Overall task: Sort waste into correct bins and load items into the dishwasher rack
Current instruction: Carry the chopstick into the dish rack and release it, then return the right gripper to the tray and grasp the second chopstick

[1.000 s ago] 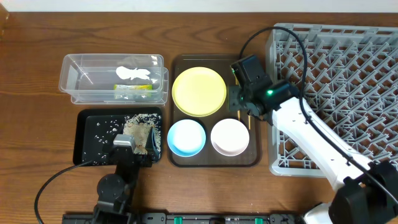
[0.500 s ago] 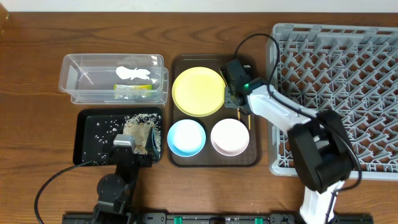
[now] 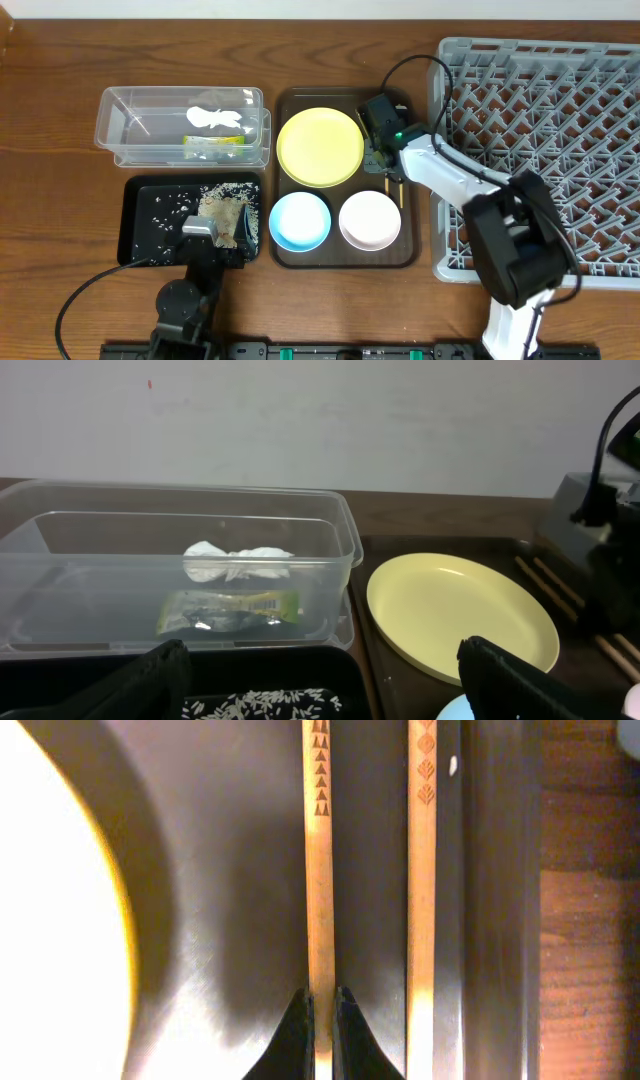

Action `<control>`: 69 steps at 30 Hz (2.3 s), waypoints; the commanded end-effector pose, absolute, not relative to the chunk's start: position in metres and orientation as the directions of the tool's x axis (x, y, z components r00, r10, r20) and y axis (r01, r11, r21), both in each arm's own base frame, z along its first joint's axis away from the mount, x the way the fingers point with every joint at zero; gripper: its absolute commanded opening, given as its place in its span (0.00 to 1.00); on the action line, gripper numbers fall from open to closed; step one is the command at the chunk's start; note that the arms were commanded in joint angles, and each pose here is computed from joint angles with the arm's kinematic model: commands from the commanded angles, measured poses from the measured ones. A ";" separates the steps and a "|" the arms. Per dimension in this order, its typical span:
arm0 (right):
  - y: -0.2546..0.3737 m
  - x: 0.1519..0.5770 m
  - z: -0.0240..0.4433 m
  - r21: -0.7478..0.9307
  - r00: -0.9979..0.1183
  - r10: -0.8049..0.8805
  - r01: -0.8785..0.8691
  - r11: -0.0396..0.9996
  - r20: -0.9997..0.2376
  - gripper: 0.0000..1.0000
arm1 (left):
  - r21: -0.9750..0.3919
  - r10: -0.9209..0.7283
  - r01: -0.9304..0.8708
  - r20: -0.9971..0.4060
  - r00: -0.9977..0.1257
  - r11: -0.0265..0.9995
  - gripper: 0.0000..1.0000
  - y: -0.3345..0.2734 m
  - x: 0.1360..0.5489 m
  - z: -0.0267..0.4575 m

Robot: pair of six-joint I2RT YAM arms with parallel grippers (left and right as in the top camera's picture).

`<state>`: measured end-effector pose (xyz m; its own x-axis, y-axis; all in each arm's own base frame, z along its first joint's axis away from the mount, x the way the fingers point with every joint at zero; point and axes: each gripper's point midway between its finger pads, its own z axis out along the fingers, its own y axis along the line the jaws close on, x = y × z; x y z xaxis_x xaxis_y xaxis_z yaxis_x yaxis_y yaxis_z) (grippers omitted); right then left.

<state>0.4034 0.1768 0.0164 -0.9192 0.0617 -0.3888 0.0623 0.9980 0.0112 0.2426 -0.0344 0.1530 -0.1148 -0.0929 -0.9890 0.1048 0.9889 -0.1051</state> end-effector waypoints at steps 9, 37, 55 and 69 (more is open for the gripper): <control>0.124 0.383 0.191 0.052 -0.774 0.097 0.082 0.995 -0.625 0.01 | -0.085 -0.070 0.086 -0.983 -0.170 0.993 0.88 -0.031 0.242 0.135; 0.166 0.360 0.180 0.137 -0.831 -0.092 -0.198 0.971 -0.549 0.40 | -0.085 -0.070 0.086 -0.983 -0.170 0.993 0.88 -0.031 0.242 0.135; 0.155 0.407 0.023 -0.059 -0.896 0.077 0.115 0.992 -0.437 0.28 | -0.085 -0.070 0.086 -0.983 -0.170 0.993 0.88 -0.031 0.242 0.135; 0.158 0.388 -0.023 0.003 -0.962 0.063 0.064 0.998 -0.266 0.01 | -0.085 -0.070 0.086 -0.983 -0.170 0.993 0.88 -0.031 0.242 0.135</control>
